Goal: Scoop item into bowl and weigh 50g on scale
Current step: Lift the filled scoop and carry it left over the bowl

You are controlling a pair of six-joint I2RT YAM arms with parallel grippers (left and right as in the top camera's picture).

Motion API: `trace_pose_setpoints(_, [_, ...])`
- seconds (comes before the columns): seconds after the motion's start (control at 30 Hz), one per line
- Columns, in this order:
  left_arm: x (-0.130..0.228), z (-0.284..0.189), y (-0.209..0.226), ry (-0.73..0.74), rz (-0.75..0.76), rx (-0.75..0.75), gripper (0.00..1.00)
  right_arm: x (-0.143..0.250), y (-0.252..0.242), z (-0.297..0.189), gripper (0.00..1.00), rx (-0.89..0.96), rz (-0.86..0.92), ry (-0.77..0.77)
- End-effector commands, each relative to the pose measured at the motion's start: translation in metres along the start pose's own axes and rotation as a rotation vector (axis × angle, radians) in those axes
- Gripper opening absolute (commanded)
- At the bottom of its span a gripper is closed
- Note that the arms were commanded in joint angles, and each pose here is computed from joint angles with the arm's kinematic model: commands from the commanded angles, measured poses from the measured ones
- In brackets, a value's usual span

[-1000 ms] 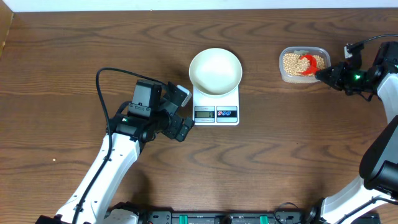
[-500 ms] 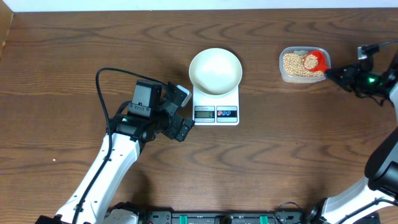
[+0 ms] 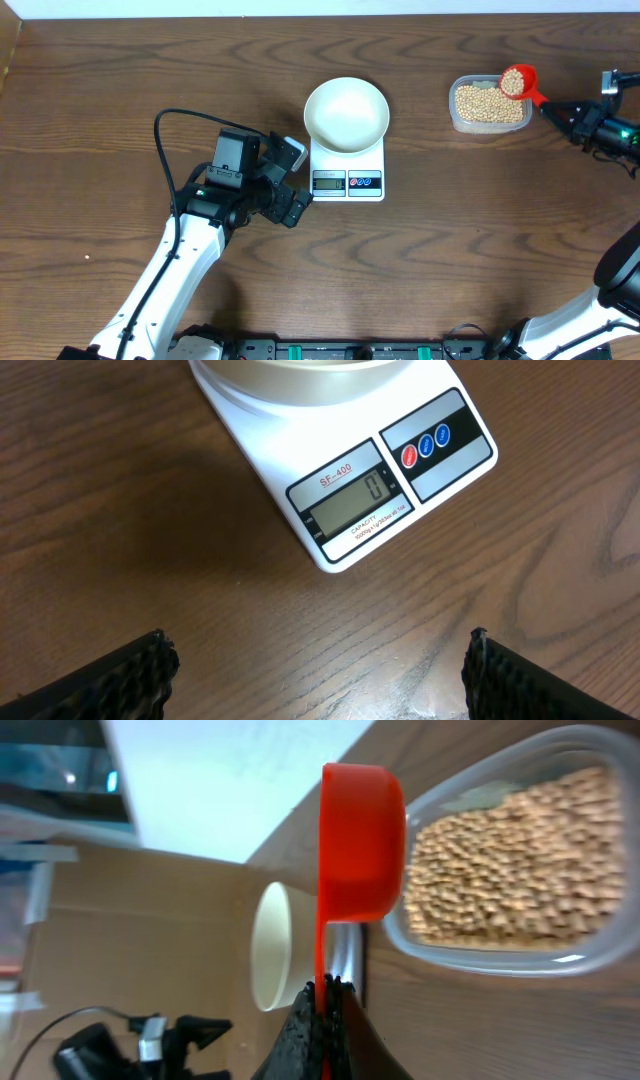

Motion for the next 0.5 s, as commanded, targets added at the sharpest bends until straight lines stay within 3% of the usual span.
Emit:
trace_pose_setpoints(0.0, [0.002, 0.001, 0.000, 0.003, 0.001, 0.003, 0.93, 0.004, 0.014, 0.010, 0.01, -0.107, 0.005, 0.025])
trace_pose_setpoints(0.47, [0.002, 0.001, 0.000, 0.003, 0.001, 0.003, 0.93, 0.029, 0.059, 0.092, 0.01, -0.201, -0.043, 0.210])
Point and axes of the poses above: each gripper's point midway between its finger pads, its own z axis out along the fingers, its own y axis along the line the jaws close on, x = y × z, the point moved 4 cm from there along -z, back along the fingers, and after that the axes turned 3 degrees about -z, right-handed, at the moved point
